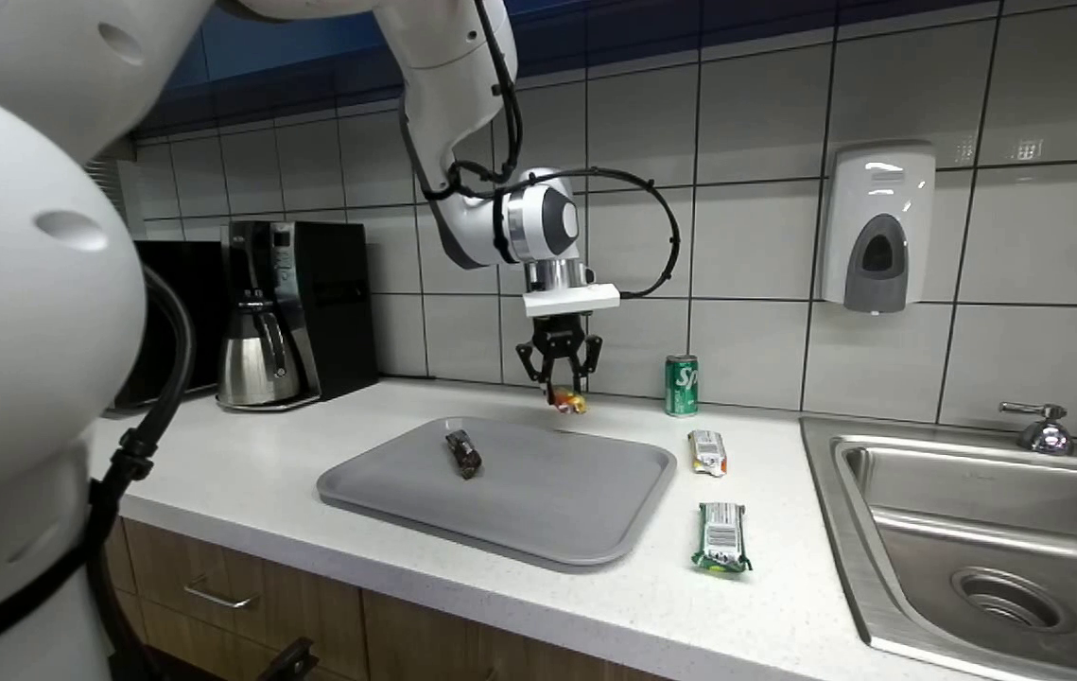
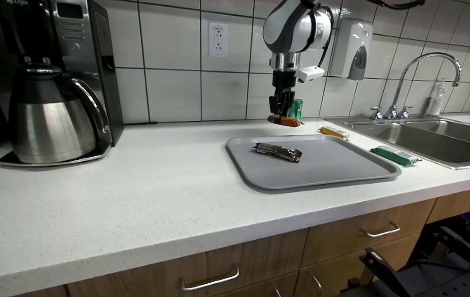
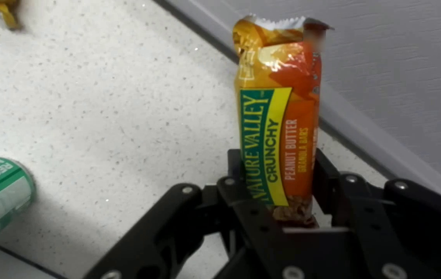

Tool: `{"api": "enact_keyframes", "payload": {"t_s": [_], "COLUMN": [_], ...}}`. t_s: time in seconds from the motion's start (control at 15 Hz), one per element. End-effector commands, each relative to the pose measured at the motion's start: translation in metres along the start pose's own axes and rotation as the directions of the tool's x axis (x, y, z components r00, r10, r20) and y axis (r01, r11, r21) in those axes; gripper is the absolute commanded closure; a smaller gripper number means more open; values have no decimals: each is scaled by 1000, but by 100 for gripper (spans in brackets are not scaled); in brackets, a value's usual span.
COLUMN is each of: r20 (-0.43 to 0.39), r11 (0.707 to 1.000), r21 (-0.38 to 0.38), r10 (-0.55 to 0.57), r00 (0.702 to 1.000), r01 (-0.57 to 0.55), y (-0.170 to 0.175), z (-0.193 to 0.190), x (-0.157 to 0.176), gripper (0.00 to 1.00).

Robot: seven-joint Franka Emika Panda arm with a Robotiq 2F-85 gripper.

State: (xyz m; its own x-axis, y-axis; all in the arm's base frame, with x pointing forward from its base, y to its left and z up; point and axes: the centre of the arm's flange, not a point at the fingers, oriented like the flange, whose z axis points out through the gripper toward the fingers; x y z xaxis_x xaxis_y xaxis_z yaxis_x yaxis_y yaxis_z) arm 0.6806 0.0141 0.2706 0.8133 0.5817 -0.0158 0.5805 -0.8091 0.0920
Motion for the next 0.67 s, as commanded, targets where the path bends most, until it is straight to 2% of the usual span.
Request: {"api": "enact_keyframes", "payload": {"t_s": [0.0, 0.6], "r20": [27, 77], "r11": [999, 994], "r21": [-17, -9], "r10": [44, 111], "r00": [999, 991], "r01": [-43, -110], "y": [-35, -69], "z": [-16, -8], "x": [-27, -56], "gripper": [81, 81]}}
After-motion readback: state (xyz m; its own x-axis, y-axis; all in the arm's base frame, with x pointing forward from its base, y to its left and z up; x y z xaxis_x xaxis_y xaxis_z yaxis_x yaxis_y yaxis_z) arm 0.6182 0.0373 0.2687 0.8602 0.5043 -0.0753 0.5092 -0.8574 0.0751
